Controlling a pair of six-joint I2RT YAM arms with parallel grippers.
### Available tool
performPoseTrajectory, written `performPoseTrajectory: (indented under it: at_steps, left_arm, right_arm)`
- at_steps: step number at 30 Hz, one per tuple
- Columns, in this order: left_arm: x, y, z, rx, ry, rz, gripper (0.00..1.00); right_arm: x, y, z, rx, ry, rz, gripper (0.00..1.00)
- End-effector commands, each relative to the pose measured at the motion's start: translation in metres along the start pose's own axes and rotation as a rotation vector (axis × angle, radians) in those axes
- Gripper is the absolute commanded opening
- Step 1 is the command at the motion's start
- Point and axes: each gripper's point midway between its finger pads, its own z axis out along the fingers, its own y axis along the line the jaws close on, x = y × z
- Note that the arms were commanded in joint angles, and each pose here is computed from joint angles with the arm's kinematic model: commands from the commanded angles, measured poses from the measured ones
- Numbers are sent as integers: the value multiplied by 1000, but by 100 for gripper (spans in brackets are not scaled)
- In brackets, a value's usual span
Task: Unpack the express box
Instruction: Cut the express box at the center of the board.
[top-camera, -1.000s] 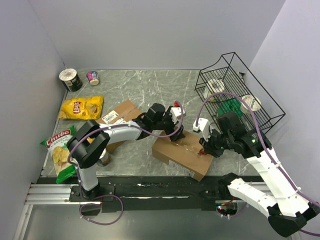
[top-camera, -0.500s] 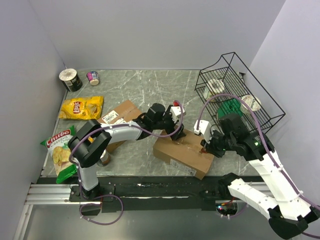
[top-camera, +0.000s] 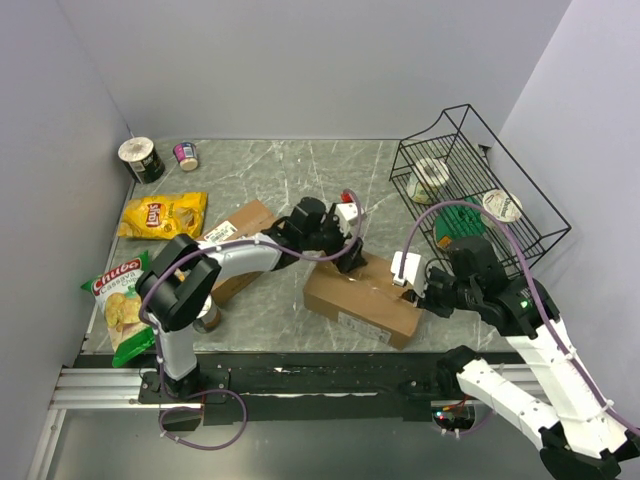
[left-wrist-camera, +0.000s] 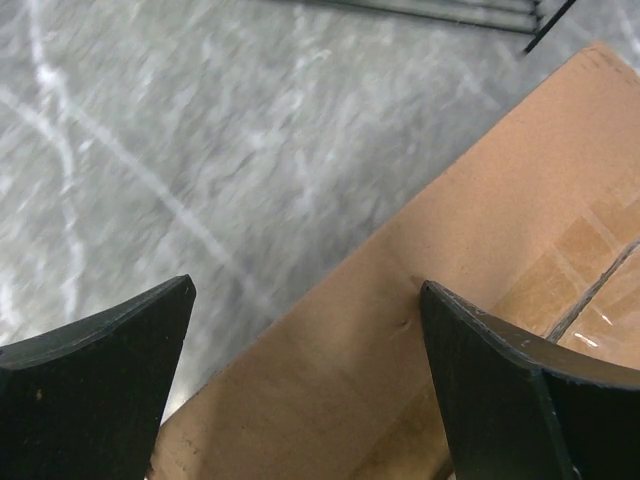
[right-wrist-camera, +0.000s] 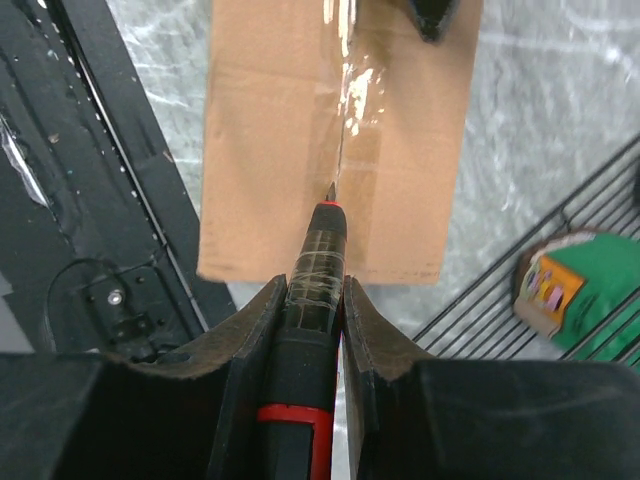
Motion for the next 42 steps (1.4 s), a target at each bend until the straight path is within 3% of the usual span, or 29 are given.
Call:
performPoseTrajectory:
  at_steps: [1,6,9,12,15,19,20,24,36,42]
  left_arm:
    - [60,86,-49,-252,250,25,99]
    - [-15,122,-68,-299,125,123,97]
    - [-56,123,-84,-281,48,140,97]
    - [-98,105,-111,-271,-42,181,97]
    - [-122,88,-124,-240,-96,132,96]
    - [-154,31,-145,-23,-182,125,96]
    - [-139,9,-145,90,-186,123,96]
    - [-133,-29,-156,226,-263,175,97]
    - [-133,-60,-128,481,-234,200,97]
    - [-128,-70,-111,580,-189,165,98]
  right_arm:
    - [30,66,-14,-320,135,87,0]
    - [-19,33,19,-295,-22,66,0]
    - [-51,6,47,-279,-78,168,0]
    - [-69,-18,60,-217,-113,183,0]
    - [-83,-43,44,-107,-132,201,0]
    - [-111,-60,15,-25,-299,264,0]
    - [-117,-60,13,-27,-341,266,0]
    - [-135,-65,12,-3,-474,292,0]
    - [-191,-105,-5,2,-676,335,0]
    - [-195,-107,-8,9,-702,328,0]
